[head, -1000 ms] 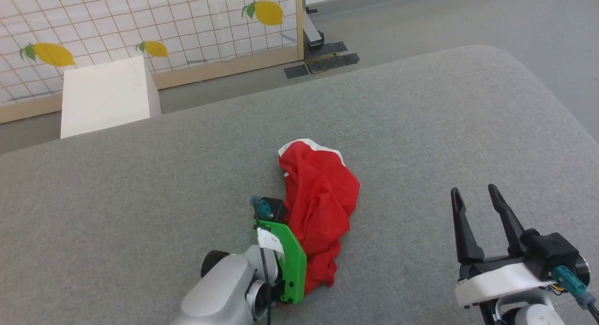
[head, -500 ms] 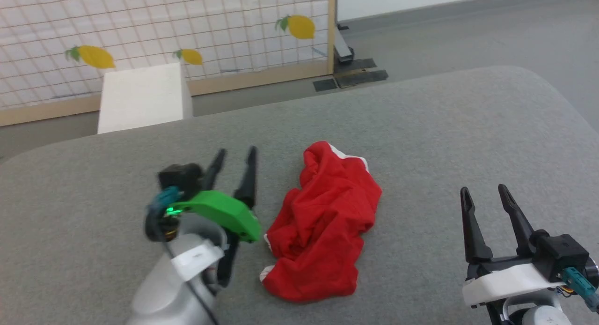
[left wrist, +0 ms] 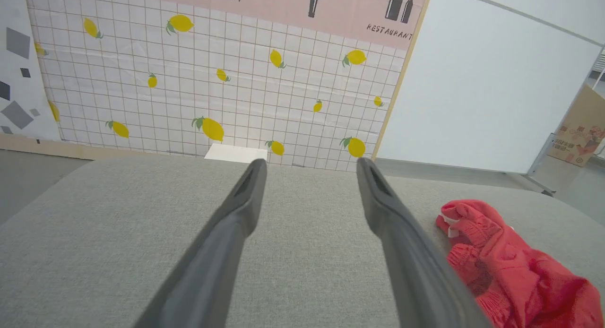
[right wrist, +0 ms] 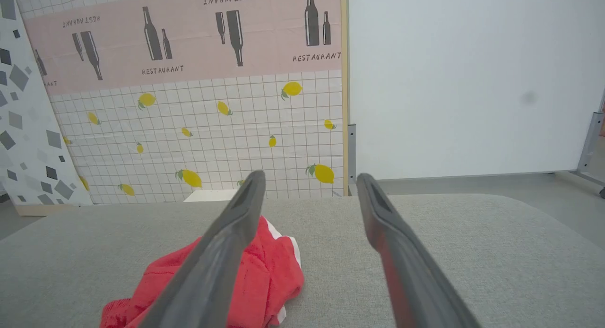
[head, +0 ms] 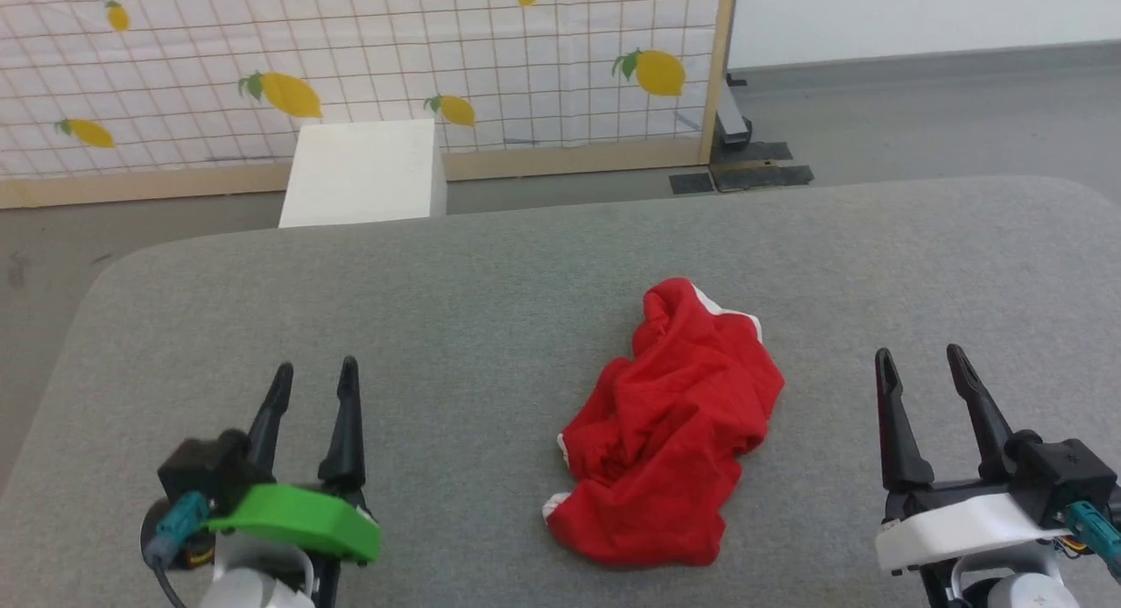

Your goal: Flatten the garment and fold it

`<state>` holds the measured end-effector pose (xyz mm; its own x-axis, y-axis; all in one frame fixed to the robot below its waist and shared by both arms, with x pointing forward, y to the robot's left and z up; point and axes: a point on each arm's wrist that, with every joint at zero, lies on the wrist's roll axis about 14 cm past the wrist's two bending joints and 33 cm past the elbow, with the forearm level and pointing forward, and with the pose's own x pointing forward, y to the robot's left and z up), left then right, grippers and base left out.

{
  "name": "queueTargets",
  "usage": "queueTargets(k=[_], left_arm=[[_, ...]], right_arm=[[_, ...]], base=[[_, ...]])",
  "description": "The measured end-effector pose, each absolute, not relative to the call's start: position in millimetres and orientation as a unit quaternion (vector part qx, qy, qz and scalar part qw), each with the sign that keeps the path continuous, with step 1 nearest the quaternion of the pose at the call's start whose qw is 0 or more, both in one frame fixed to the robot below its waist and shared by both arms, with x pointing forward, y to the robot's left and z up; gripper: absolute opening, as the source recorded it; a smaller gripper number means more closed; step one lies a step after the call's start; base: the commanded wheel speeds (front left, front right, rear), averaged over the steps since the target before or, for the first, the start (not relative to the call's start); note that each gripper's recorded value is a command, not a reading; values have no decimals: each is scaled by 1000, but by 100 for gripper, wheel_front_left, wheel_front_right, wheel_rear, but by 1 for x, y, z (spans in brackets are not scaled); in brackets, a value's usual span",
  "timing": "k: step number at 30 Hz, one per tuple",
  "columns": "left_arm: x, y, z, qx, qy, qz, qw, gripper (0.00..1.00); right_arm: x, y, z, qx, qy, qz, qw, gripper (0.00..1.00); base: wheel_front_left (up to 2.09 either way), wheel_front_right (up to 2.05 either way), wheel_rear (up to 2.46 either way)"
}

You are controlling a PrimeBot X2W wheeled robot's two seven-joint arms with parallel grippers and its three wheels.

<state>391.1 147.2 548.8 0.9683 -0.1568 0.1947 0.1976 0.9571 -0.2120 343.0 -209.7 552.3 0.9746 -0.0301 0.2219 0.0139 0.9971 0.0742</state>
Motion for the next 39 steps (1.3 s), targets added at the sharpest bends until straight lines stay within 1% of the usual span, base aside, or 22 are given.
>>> queueTargets(k=[7,14,39], left_arm=[[376,160,539,-90,-83,-73,990,100],[363,161,527,-95,-69,-61,991,100],[362,160,522,-99,-63,-57,991,100]], right_arm=[[344,-201,540,39,-94,1,995,100],[345,-193,532,41,-80,12,996,100],[349,-185,523,39,-63,25,997,100]], base=[[0,0,0],[0,0,0],[0,0,0]])
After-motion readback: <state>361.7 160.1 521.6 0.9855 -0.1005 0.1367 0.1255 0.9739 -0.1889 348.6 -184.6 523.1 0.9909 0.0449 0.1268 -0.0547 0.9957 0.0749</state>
